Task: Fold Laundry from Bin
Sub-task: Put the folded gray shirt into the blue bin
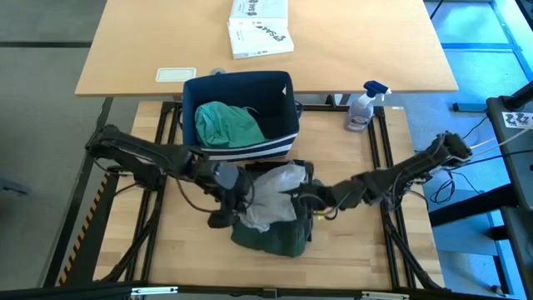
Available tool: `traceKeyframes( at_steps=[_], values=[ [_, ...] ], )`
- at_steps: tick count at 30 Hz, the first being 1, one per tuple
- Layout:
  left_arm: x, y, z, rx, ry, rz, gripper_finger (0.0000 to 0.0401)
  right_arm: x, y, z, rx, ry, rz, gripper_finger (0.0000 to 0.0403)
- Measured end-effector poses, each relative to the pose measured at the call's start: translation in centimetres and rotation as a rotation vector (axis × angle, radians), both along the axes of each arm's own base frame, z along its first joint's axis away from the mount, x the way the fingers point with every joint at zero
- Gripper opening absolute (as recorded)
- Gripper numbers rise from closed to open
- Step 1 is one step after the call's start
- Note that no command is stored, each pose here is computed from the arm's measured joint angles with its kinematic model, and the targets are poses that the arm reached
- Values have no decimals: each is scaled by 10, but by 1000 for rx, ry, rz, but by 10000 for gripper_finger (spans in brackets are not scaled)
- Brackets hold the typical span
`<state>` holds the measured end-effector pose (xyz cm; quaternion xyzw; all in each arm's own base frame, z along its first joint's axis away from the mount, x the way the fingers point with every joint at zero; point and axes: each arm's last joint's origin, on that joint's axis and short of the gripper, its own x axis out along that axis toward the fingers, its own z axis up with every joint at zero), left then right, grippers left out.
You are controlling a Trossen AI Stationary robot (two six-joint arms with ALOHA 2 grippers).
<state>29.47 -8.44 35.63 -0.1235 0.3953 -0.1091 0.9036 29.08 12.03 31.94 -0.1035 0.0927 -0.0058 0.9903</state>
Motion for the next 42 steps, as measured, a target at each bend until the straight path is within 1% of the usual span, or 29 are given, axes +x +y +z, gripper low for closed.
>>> traceKeyframes(
  at_steps=[2,6,12,16,20,24,29,31,35,42],
  values=[
    [-7,3,20,28,-8,26,7,3,-7,21,-14,12,8,2],
    [-21,10,61,88,-49,90,7,8,-26,65,-7,-18,9,1],
    [-47,21,120,203,-194,166,7,4,-61,128,0,-107,0,1],
    [-65,31,152,323,-306,242,7,-2,-86,157,4,-145,-32,1],
    [-82,40,175,476,-390,351,7,-6,-112,173,-1,-189,-80,0],
    [-92,53,189,636,-421,483,7,-5,-138,179,-2,-217,-141,0],
    [-93,71,192,801,-372,597,7,6,-167,179,-3,-227,-173,0],
    [-93,81,193,844,-346,636,7,11,-176,180,-5,-240,-184,0],
    [-92,98,195,892,-320,705,7,19,-192,185,-10,-253,-204,0],
    [-94,121,198,1000,-269,751,7,32,-220,193,-20,-277,-220,0]
  ],
)
